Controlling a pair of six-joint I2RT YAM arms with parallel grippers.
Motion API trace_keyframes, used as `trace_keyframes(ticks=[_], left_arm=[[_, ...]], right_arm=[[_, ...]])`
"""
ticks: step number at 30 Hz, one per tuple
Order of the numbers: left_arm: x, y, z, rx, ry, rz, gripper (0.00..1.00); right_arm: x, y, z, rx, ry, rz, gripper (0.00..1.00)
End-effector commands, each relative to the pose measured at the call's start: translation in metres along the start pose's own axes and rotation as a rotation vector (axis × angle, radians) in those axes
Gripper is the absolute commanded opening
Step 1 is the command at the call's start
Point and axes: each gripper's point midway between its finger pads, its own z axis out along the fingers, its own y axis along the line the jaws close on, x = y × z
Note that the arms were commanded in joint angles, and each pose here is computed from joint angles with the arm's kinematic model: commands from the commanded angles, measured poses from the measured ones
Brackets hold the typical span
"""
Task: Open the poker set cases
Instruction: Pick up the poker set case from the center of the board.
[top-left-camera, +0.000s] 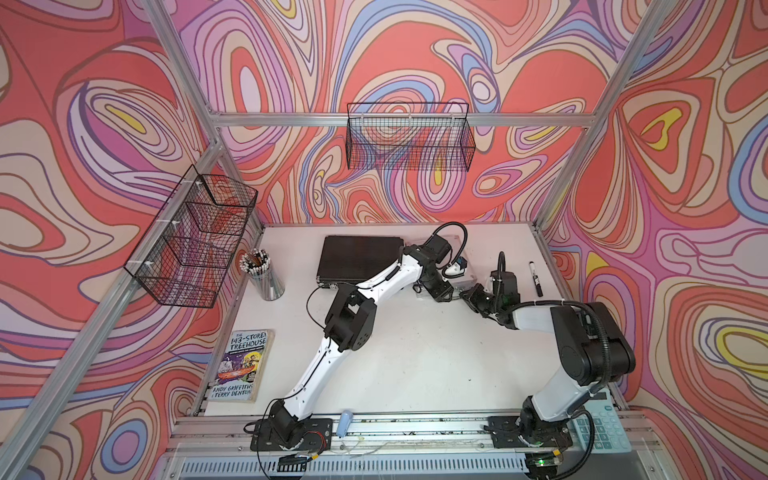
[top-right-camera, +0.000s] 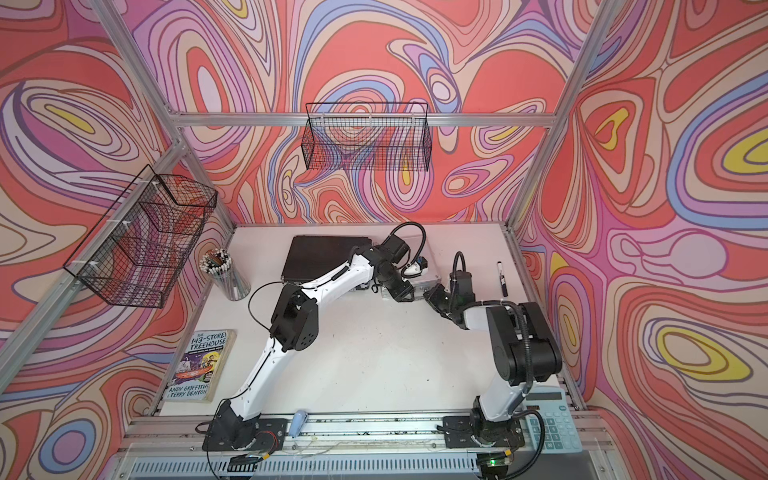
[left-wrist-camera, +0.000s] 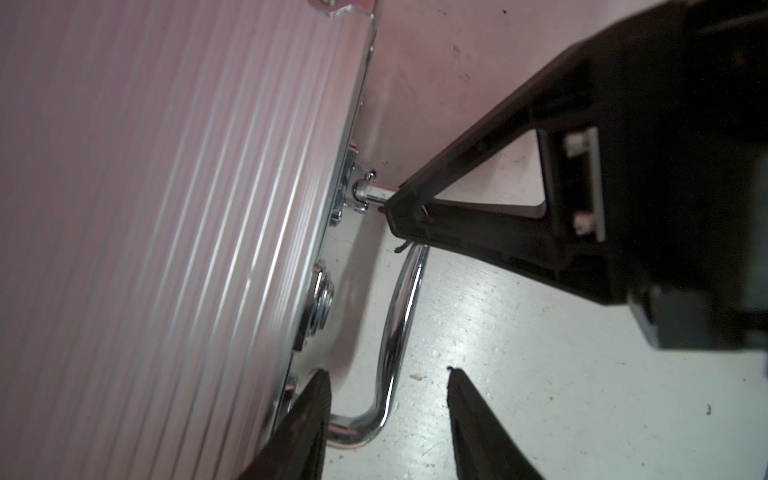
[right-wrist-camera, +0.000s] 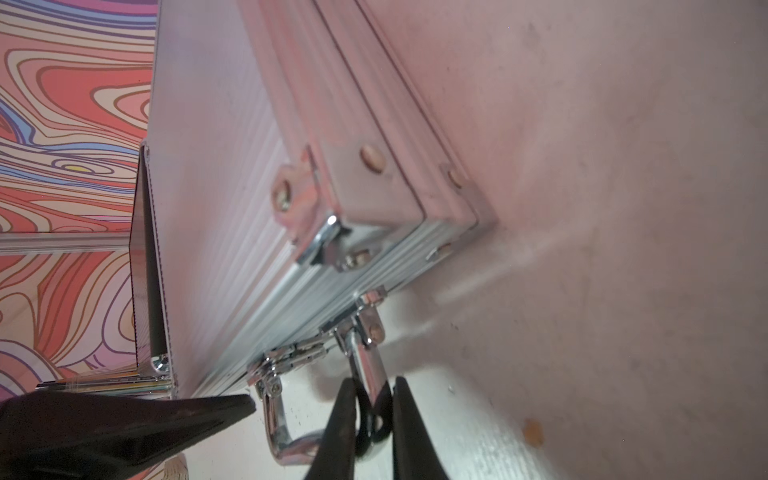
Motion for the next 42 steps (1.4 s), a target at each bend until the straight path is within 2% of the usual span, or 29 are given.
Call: trace_keyframes(ticks=[1, 7, 13, 25, 32, 38, 42], left_arm=[[0.024, -0.007, 0.007, 0.039, 0.074, 0.005, 0.48], [0.037, 0.001, 0.021, 0.005, 0.109, -0.016, 0.47], [0.030, 0.013, 0.022, -0.058, 0.096, -0.008, 0.46], [0.049, 0.023, 0.036, -0.138, 0.176, 0.047, 0.38], [0.044, 0.025, 0.035, -0.152, 0.167, 0.056, 0.19], [0.031, 0.010, 0.024, -0.091, 0.131, 0.054, 0.02], [0.008, -0.003, 0.008, -0.032, 0.067, 0.045, 0.00]], right_arm=[[-0.021, 0.036, -0.008, -0.094, -0.056, -0.051, 0.00], [-0.024, 0.042, -0.007, -0.110, -0.056, -0.047, 0.00], [-0.026, 0.045, -0.011, -0.115, -0.063, -0.052, 0.00], [-0.033, 0.059, -0.020, -0.126, -0.074, -0.067, 0.00], [-0.034, 0.059, -0.022, -0.117, -0.074, -0.064, 0.00], [-0.039, 0.042, -0.037, -0.074, -0.102, -0.039, 0.00], [-0.047, 0.020, -0.061, -0.053, -0.157, 0.004, 0.23]])
